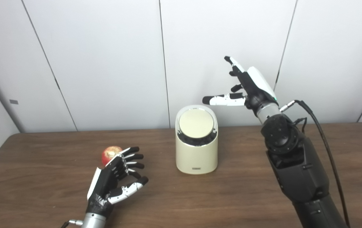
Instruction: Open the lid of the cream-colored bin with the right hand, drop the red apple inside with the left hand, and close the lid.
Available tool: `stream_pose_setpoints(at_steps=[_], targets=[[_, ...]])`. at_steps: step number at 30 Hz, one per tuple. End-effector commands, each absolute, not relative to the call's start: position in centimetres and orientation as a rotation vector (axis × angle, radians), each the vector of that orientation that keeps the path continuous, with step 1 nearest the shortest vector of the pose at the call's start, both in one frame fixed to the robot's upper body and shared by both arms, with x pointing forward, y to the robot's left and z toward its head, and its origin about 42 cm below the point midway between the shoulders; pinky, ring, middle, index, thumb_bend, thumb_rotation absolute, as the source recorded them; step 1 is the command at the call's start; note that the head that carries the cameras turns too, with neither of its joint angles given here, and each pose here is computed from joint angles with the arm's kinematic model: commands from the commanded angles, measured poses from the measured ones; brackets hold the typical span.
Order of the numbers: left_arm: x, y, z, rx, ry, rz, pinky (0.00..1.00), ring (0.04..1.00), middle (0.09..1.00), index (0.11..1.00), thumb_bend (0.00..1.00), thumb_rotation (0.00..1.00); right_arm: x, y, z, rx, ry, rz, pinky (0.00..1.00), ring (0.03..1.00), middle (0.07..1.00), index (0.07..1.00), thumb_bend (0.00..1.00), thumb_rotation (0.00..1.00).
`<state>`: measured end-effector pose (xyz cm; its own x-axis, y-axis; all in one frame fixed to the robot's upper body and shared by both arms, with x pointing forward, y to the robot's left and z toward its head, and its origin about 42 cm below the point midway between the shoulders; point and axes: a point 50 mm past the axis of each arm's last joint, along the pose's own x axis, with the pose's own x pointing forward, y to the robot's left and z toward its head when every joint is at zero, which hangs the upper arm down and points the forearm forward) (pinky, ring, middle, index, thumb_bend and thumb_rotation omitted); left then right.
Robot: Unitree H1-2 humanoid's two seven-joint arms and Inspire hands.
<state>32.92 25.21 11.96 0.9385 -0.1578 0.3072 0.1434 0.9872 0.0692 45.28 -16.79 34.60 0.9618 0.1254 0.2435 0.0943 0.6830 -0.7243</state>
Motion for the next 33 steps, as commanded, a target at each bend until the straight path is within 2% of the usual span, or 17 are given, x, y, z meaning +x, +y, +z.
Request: stream_pose_setpoints(at_steps=[1, 7, 10, 11, 14, 23, 29, 33], targets=[[32.0, 24.4, 10.1, 0.018, -0.28, -0.157, 0.5, 0.644, 0.737, 0.806, 0.65, 0.05, 45.6, -15.5, 37.6, -0.852, -0.363, -0.003, 0.66, 0.89, 0.972, 0.976, 0.95, 0.45], [32.1, 24.3, 10.1, 0.014, -0.274, -0.166, 0.49, 0.647, 0.739, 0.807, 0.64, 0.04, 46.5, -14.3, 36.7, -0.899, -0.326, 0.011, 0.65, 0.891, 0.975, 0.989, 0.95, 0.42], [32.2, 24.2, 10.1, 0.024, -0.271, -0.162, 0.5, 0.643, 0.734, 0.801, 0.65, 0.05, 46.7, -13.9, 36.3, -0.91, -0.316, 0.024, 0.69, 0.902, 0.979, 0.988, 0.95, 0.41], [32.2, 24.2, 10.1, 0.025, -0.271, -0.161, 0.5, 0.646, 0.734, 0.8, 0.65, 0.04, 46.8, -13.8, 36.1, -0.913, -0.312, 0.029, 0.75, 0.933, 0.991, 0.992, 0.95, 0.42], [32.2, 24.1, 10.1, 0.027, -0.274, -0.162, 0.51, 0.651, 0.735, 0.802, 0.65, 0.03, 46.9, -13.5, 35.6, -0.927, -0.301, 0.046, 0.79, 0.958, 0.999, 0.992, 0.96, 0.42], [32.2, 24.0, 10.2, 0.033, -0.277, -0.164, 0.52, 0.658, 0.737, 0.805, 0.64, 0.04, 46.3, -13.1, 34.7, -0.935, -0.289, 0.09, 0.81, 0.975, 1.0, 1.0, 0.93, 0.41], [32.1, 24.0, 10.1, 0.027, -0.278, -0.17, 0.52, 0.657, 0.738, 0.807, 0.66, 0.09, 46.0, -13.4, 34.1, -0.952, -0.287, 0.094, 0.76, 0.941, 0.998, 1.0, 0.92, 0.39], [32.1, 24.0, 10.2, 0.025, -0.279, -0.172, 0.51, 0.657, 0.74, 0.809, 0.65, 0.08, 45.8, -13.4, 33.7, -0.944, -0.286, 0.089, 0.73, 0.92, 0.985, 0.99, 0.93, 0.38]])
